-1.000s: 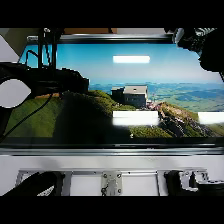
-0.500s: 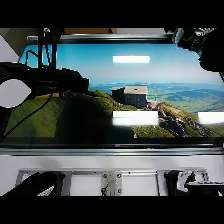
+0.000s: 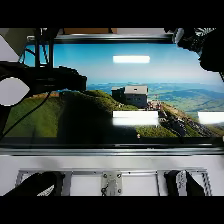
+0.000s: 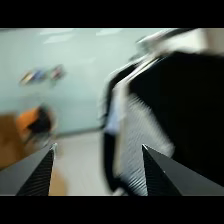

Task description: Fold the clothes and pants, and hang the long-sleeved shirts on hangers.

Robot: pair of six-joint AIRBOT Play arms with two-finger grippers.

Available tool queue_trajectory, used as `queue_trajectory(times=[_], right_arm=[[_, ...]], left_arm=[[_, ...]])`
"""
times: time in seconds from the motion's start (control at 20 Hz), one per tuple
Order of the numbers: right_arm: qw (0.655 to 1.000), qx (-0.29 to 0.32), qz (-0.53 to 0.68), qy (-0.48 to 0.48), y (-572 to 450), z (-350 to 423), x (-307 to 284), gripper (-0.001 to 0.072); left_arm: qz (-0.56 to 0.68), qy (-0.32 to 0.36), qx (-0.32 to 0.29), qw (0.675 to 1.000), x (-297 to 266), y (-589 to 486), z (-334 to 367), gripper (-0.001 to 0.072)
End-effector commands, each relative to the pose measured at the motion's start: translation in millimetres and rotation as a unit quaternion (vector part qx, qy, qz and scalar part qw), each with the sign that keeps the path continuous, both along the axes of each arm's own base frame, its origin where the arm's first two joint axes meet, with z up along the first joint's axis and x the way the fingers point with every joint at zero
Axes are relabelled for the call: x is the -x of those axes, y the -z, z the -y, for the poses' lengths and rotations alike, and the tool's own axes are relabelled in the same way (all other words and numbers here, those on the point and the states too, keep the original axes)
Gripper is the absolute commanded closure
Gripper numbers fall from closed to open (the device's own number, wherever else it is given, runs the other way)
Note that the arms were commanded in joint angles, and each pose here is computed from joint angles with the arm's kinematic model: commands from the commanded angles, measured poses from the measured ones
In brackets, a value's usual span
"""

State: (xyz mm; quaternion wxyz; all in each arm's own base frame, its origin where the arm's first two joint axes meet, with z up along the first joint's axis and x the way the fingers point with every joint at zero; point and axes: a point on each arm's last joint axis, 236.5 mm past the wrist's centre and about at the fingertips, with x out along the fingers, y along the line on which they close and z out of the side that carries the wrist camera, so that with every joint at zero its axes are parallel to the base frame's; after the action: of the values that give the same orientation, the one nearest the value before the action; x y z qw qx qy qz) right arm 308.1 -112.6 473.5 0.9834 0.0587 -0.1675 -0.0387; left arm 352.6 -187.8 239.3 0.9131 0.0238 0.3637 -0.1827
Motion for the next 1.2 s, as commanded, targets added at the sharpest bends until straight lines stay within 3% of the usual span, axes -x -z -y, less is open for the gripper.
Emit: queue_trajectory(times=[0.0, 0.2, 0.45, 0.6, 0.85, 0.9, 1.0, 1.15], right_arm=[[0.965, 0.107, -0.131, -0.199, 84.0, -140.8, -38.9, 0.0119], [0.855, 0.149, -0.233, -0.439, 185.2, -288.8, -6.4, 0.0119], [0.747, 0.147, -0.313, -0.568, 271.4, -379.1, 29.9, 0.012], [0.719, 0.141, -0.344, -0.587, 299.1, -397.1, 30.2, 0.012], [0.711, 0.118, -0.373, -0.585, 314.6, -399.1, 22.9, 0.0134], [0.711, 0.118, -0.373, -0.585, 314.7, -399.1, 23.0, 0.0259], [0.711, 0.118, -0.373, -0.585, 314.9, -399.1, 22.8, 0.0656], [0.711, 0.118, -0.373, -0.585, 314.9, -399.1, 22.7, 0.0678]], left_arm=[[-0.033, -0.008, 0.055, 0.998, 1.6, 13.3, 2.7, 0.0688], [-0.09, 0.014, 0.129, 0.987, 20.2, 45.5, 22.6, 0.0688], [-0.121, 0.012, 0.145, 0.982, 37.4, 75.5, 24.2, 0.0688], [-0.129, 0.011, 0.141, 0.982, 42.5, 82.3, 22.1, 0.0688], [-0.127, 0.011, 0.142, 0.982, 41.8, 81.9, 22.2, 0.0687], [-0.127, 0.011, 0.142, 0.982, 41.8, 82.0, 22.1, 0.0688], [-0.127, 0.011, 0.142, 0.982, 41.8, 82.0, 22.1, 0.0688], [-0.127, 0.011, 0.142, 0.982, 41.8, 82.0, 22.1, 0.0688]])
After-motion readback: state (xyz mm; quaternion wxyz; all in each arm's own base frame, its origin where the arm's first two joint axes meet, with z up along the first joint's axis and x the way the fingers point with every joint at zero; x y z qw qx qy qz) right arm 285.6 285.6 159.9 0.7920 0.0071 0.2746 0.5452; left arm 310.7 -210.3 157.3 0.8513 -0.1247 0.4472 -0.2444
